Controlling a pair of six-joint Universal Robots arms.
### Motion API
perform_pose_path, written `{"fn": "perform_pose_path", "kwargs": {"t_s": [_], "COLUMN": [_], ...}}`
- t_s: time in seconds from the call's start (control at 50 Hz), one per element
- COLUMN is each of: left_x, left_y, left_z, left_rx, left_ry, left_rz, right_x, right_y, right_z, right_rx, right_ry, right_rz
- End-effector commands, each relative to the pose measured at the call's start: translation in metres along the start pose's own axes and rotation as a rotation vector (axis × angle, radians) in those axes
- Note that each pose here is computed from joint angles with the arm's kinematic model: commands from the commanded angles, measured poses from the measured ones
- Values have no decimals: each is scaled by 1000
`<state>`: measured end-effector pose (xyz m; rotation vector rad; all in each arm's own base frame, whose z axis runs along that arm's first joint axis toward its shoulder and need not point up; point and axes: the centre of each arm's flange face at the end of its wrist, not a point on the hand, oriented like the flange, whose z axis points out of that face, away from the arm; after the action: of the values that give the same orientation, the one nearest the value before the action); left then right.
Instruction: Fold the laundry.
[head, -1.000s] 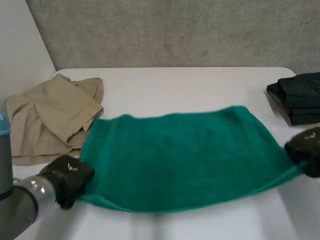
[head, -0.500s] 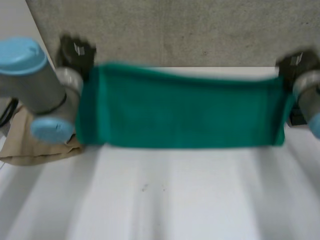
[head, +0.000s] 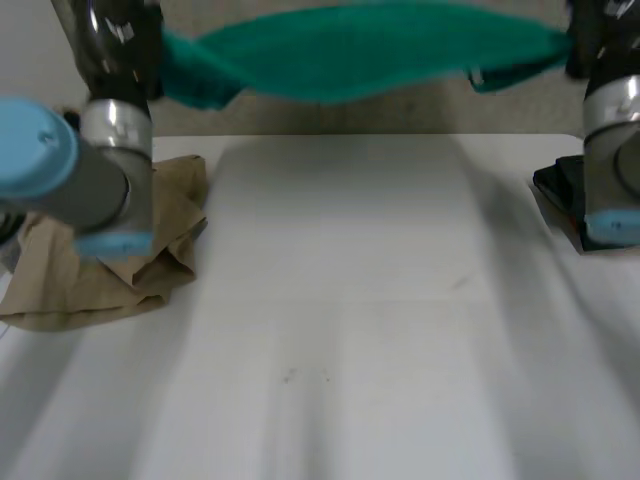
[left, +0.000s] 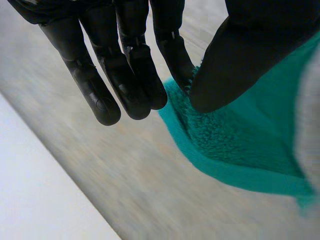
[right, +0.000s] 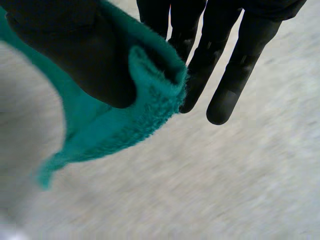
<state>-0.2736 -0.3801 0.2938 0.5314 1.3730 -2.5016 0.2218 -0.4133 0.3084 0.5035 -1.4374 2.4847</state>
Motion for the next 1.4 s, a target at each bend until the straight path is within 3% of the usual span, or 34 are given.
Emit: {"fn": "perform_pose_path", "kwargs": {"t_s": [0.02,0.2,0.3,0.4,0.48,0.6,0.78,1.08,1.28,1.4], "left_x": [33,44,23,-4,-22,-21,10,56,77,86], "left_y": [50,74,52,32,10,-5,16,78,81,62], "left_z": [-65,-135,-177,-249,-277,-257,-185,-112,-97,-102], "left_rx": [-196,-416,-598,-923,-990,-833,-643,-632,-551,-510], "left_ry": [169,349,492,718,822,757,576,354,337,354], "left_rz": [6,49,130,224,299,309,259,270,261,230], "right_x": [-39,-56,-40,3,20,24,10,-45,-67,-60], "right_y": [59,90,94,67,52,51,83,129,156,125], "right_z": [-51,-117,-159,-194,-218,-219,-170,-94,-72,-60], "right_rx": [-210,-565,-802,-976,-1034,-1024,-902,-629,-577,-551], "right_ry": [-223,-447,-589,-675,-787,-785,-558,-426,-359,-266], "right_rz": [4,-60,-160,-299,-405,-427,-298,-272,-303,-279]}}
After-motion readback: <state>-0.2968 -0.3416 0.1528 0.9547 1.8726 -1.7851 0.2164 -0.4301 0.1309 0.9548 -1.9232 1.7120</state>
